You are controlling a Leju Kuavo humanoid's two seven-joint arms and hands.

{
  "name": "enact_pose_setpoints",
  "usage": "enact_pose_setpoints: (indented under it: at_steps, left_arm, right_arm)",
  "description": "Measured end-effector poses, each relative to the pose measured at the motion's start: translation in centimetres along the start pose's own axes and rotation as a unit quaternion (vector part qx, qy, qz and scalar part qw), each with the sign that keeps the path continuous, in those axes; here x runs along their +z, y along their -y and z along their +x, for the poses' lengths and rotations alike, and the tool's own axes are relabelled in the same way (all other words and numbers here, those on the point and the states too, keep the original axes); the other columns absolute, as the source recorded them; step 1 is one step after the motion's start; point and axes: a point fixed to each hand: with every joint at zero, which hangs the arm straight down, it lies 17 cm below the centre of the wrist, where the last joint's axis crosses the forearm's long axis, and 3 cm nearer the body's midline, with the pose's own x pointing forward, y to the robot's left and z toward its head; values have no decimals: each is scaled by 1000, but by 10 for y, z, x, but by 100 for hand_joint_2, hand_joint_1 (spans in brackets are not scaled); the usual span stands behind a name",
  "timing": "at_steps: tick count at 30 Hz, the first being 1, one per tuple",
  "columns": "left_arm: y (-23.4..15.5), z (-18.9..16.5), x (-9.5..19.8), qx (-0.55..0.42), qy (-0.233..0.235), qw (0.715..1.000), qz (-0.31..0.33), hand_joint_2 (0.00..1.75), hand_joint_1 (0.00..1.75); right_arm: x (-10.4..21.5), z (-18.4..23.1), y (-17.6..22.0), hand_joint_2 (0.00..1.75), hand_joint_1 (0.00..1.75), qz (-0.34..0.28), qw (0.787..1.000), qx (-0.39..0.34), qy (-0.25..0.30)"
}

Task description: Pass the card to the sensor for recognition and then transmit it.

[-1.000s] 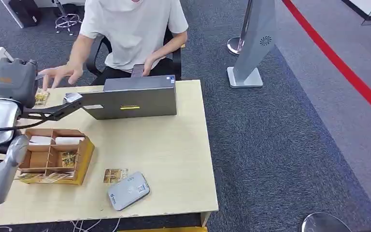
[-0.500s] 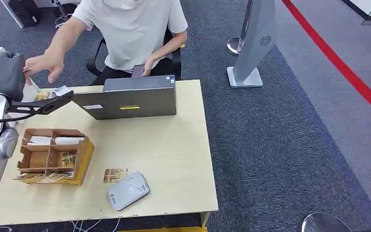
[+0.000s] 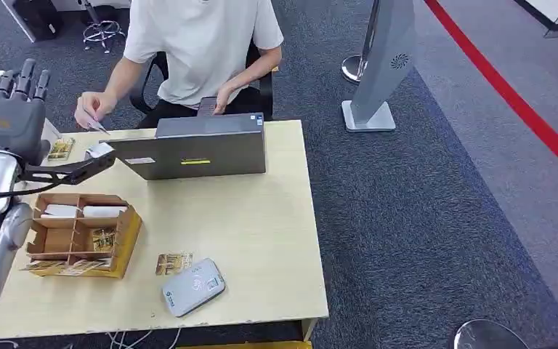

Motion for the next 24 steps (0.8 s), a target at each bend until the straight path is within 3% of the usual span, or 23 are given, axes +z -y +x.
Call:
enact_pose_setpoints:
  at_steps: [5, 11, 18, 24]
  left_arm:
    - [2, 28, 19, 19, 46, 999, 1, 175, 0]
    - [-3, 89, 93, 70, 123, 990, 23, 175, 0]
    - [-12, 126, 172, 125, 172, 976, 41, 175, 0]
    - [2, 143, 220, 146, 195, 970, 18, 175, 0]
  right_arm:
    - [0, -3, 0, 175, 0, -3, 1000, -21, -9]
    - [9, -9, 2, 175, 0, -9, 999, -37, -2]
    - [19, -13, -2, 175, 0, -3, 999, -30, 12]
    - [26, -14, -11, 175, 0, 7, 1000, -9, 25]
